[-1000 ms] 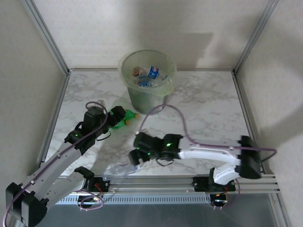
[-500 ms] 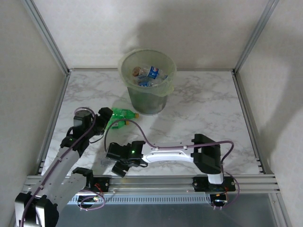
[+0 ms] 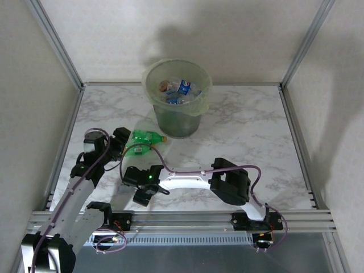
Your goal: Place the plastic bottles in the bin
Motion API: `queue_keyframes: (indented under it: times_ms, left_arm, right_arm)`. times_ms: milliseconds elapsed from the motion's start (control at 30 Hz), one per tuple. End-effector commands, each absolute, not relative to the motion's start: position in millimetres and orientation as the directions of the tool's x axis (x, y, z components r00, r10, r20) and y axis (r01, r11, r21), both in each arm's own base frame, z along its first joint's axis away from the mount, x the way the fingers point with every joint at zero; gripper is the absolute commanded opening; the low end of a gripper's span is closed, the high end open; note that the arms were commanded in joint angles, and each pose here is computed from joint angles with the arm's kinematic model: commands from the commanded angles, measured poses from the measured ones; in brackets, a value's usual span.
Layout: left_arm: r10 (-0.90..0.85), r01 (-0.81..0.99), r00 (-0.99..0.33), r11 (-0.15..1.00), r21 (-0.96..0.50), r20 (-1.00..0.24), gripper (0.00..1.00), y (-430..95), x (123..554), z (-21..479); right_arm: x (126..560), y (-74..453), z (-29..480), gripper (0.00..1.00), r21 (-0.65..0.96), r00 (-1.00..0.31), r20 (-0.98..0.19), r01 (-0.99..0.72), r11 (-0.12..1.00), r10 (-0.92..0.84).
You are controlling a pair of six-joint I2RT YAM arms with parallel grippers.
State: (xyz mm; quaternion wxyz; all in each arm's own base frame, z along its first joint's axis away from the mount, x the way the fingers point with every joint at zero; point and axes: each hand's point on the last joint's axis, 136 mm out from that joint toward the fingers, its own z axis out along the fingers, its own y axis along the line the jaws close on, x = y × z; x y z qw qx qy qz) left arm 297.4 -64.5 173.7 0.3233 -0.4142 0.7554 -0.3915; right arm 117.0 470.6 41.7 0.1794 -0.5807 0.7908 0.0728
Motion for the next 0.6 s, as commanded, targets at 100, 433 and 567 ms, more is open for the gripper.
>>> queue_keyframes:
  times_ms: [100, 433, 567]
  left_arm:
    - [-0.890, -0.368, -0.427, 0.331, -0.869, -0.158, 0.79, -57, 298, 176]
    - [-0.883, -0.368, -0.397, 0.402, -0.838, -0.249, 0.79, -44, 301, 189]
    - [-0.885, -0.364, -0.389, 0.402, -0.840, -0.255, 0.79, -43, 303, 193]
  right_arm:
    - [127, 481, 31, 0.79, -0.049, -0.283, -0.393, -0.944, 0.327, -0.875]
    - [128, 475, 76, 0.67, -0.019, -0.325, -0.490, -0.923, 0.383, -0.809]
    - [130, 466, 97, 0.63, -0.018, -0.346, -0.527, -0.909, 0.417, -0.776]
